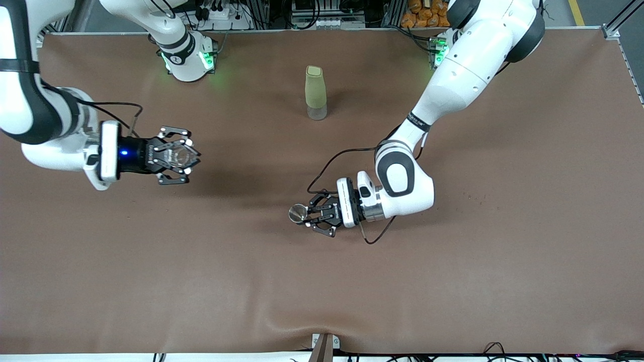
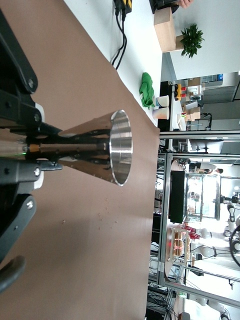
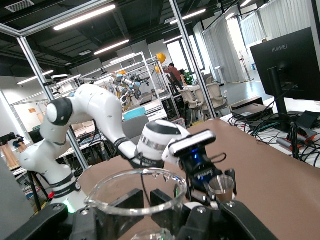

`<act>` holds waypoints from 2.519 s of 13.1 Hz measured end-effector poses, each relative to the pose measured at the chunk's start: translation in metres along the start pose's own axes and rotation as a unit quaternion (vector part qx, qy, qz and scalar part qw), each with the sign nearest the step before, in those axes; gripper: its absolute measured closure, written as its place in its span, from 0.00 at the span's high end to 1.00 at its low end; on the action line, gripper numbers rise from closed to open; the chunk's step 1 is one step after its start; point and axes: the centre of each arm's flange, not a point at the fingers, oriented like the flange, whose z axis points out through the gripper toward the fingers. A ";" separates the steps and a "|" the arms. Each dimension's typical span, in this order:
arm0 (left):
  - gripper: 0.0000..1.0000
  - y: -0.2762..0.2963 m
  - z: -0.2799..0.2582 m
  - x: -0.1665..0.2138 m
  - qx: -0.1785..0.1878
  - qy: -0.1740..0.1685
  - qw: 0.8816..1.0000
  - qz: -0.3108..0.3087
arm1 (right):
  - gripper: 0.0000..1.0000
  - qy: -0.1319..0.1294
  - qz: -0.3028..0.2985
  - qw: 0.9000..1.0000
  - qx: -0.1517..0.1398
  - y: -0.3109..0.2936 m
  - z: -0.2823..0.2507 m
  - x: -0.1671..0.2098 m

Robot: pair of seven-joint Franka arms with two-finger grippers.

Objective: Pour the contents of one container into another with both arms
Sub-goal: 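Lift the jigger with the left gripper while the right gripper raises the beaker, then bring the beaker over the jigger rim with the right gripper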

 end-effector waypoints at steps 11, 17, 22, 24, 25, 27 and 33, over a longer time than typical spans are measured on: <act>0.21 0.008 0.010 -0.005 0.009 0.014 1.000 -0.003 | 0.15 0.028 0.067 0.997 0.017 0.003 0.123 -0.033; 0.21 0.009 0.012 -0.003 0.011 0.020 1.000 -0.008 | 0.15 0.041 0.081 0.996 0.010 0.022 0.167 -0.043; 0.21 0.012 0.014 -0.002 0.012 0.024 1.000 -0.014 | 0.15 0.052 0.084 0.995 0.014 0.044 0.188 -0.049; 0.21 0.012 0.014 -0.002 0.012 0.024 1.000 -0.014 | 0.15 0.053 0.083 0.995 0.007 0.051 0.195 -0.050; 0.21 0.012 0.014 -0.002 0.012 0.024 1.000 -0.014 | 0.15 0.056 0.084 0.995 0.004 0.053 0.199 -0.049; 0.21 0.012 0.014 -0.002 0.012 0.024 1.000 -0.008 | 0.15 0.062 0.087 0.994 0.009 0.051 0.211 -0.049; 0.21 0.011 0.014 -0.003 0.017 0.028 0.999 -0.004 | 0.15 0.062 0.103 0.993 0.018 0.048 0.226 -0.059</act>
